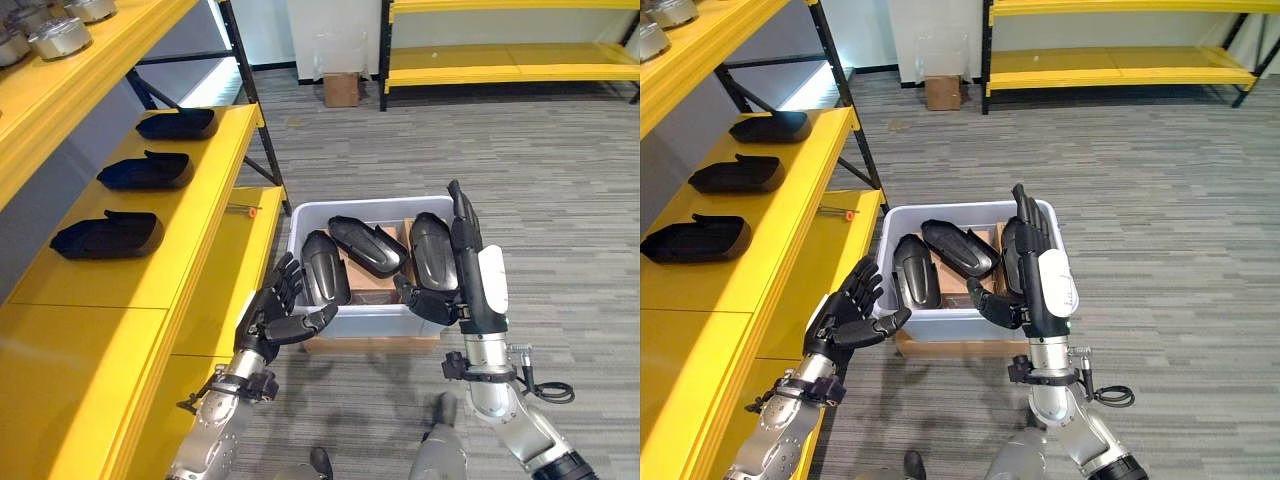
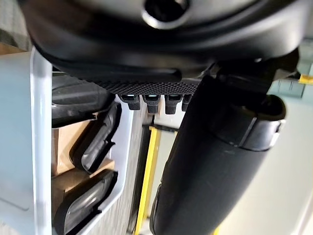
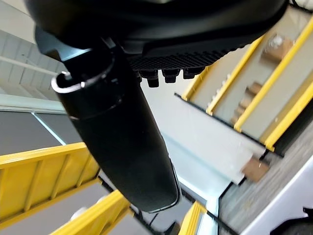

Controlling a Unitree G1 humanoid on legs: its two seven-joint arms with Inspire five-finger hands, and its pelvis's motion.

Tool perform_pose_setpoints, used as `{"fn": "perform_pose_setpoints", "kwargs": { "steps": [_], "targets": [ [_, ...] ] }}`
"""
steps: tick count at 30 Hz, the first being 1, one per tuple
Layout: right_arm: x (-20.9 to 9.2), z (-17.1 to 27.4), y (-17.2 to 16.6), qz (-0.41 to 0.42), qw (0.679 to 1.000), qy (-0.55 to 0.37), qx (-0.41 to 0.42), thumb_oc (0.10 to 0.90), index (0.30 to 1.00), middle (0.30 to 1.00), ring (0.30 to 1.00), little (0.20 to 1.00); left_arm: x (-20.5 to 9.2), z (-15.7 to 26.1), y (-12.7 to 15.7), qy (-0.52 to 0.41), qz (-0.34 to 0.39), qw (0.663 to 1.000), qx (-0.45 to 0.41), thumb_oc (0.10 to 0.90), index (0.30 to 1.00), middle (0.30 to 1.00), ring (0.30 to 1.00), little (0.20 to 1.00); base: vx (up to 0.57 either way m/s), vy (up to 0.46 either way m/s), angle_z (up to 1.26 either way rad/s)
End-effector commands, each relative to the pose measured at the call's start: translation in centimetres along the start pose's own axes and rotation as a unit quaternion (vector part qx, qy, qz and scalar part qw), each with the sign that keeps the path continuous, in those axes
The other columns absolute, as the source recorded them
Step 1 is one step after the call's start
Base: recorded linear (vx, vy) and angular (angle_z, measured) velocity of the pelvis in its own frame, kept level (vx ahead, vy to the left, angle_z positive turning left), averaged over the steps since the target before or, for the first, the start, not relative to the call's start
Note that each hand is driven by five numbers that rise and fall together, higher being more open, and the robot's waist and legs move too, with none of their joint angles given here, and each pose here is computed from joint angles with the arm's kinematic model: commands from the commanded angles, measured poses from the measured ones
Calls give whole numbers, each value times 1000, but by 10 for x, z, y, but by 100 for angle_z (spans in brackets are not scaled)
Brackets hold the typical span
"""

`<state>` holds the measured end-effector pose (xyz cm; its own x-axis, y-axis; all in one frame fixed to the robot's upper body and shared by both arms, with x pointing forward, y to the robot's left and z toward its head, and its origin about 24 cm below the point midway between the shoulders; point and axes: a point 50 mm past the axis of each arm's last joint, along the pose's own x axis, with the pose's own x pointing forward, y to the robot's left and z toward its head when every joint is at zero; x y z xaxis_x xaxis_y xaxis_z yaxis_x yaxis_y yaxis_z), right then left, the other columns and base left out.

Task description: Move parts from the plastic box to the shelf.

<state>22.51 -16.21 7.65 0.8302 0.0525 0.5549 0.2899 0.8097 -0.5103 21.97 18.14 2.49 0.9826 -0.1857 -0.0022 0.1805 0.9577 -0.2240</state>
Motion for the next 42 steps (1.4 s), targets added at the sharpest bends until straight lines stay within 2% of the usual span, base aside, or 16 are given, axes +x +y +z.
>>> {"fn": "perform_pose_setpoints", "kwargs": {
  "steps": [1,4,12,20,25,28,32,42],
  "targets": [
    [37,27,-25,-93,992,-81,38,900,1000,1000,1000,1000,4,59,-13,-155,-66,986,5,900,1000,1000,1000,1000,562,-258,120],
    [38,23,-20,-63,995,-64,45,900,1000,1000,1000,1000,1,56,-10,-135,-56,989,-20,900,1000,1000,1000,1000,557,-202,68],
    [32,16,-12,-36,997,-43,50,900,1000,1000,1000,1000,-3,50,-4,-126,-30,992,-3,900,1000,1000,1000,1000,372,-163,2],
    [35,10,-10,-41,998,-37,38,900,1000,1000,1000,1000,-3,47,-4,-132,-12,991,10,900,1000,1000,1000,1000,158,-98,19],
    [34,10,-19,-57,998,-28,31,900,1000,1000,1000,1000,-6,61,4,-156,3,987,33,900,1000,1000,1000,1000,91,56,39],
    [31,10,-20,-47,998,-29,41,900,1000,1000,1000,1000,-11,63,15,-167,35,985,33,900,1000,1000,1000,1000,86,63,4],
    [31,9,-20,-36,998,-30,32,900,1000,1000,1000,1000,-12,60,17,-185,55,981,25,900,1000,1000,1000,1000,115,179,-55],
    [30,-1,-27,-44,999,-16,16,900,1000,1000,1000,1000,-2,56,15,-181,51,982,2,900,1000,1000,1000,1000,167,259,-27]
  ]
}}
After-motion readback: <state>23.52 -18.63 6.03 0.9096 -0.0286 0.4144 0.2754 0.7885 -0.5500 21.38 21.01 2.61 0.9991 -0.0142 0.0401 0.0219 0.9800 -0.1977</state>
